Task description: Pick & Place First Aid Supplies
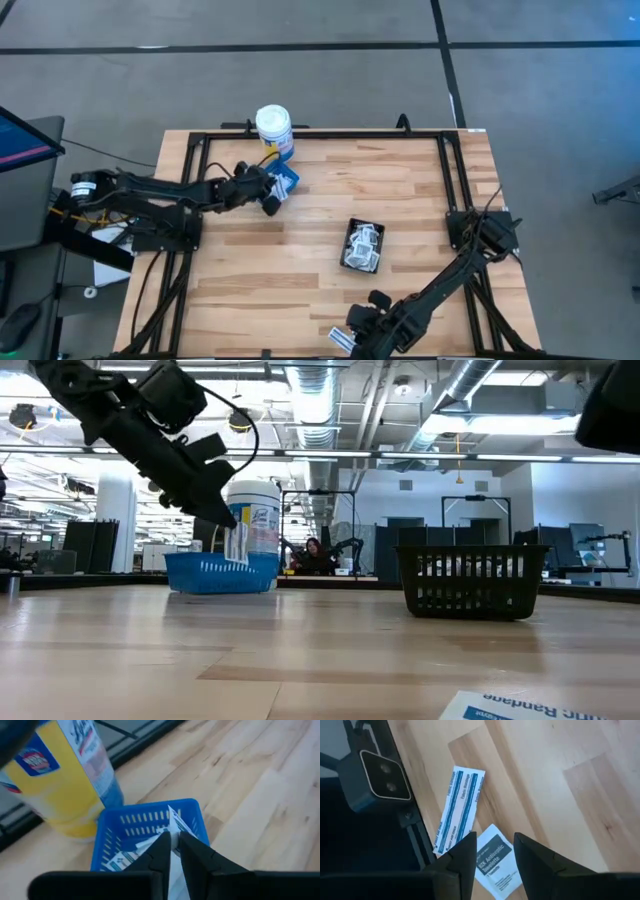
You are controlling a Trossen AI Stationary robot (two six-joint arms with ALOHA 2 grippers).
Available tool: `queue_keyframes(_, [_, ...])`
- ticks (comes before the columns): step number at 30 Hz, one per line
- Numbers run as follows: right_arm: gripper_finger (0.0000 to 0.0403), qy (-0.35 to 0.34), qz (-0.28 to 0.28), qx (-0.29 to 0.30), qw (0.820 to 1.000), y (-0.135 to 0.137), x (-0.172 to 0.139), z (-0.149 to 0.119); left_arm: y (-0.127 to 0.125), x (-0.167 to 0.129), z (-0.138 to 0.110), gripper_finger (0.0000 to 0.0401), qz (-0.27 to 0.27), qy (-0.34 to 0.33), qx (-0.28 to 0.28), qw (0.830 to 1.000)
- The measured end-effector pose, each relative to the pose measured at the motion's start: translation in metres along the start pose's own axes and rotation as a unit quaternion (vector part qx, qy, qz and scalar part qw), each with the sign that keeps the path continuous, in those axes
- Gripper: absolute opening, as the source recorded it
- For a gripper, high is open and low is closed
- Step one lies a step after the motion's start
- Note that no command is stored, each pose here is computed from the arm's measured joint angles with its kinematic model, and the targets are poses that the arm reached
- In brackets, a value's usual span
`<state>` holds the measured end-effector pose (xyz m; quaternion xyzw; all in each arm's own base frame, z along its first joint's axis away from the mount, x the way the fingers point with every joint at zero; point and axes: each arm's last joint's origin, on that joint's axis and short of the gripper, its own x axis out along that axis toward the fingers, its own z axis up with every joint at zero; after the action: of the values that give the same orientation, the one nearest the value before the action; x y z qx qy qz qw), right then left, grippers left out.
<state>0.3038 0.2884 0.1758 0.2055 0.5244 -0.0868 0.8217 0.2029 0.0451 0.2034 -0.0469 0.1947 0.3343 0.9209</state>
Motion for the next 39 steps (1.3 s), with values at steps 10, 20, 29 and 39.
queue_keyframes(10, [0.0124, 0.012, 0.010, 0.063, 0.998, 0.004, -0.002, -0.007, 0.019, 0.010, 0.002, 0.0115, 0.023, 0.009, -0.022, 0.999])
queue_keyframes(20, [0.0124, 0.015, 0.009, 0.124, 0.992, 0.004, -0.002, -0.009, 0.018, 0.012, 0.002, 0.0134, -0.106, 0.031, -0.045, 0.993])
queue_keyframes(29, [0.0124, 0.044, 0.003, 0.194, 0.980, 0.004, 0.005, -0.013, 0.003, 0.006, 0.001, 0.0113, -0.200, 0.043, -0.032, 0.978])
queue_keyframes(39, [0.0124, 0.104, -0.069, 0.217, 0.968, -0.008, 0.030, -0.023, 0.002, 0.005, 0.006, 0.0112, -0.205, 0.015, -0.039, 0.978])
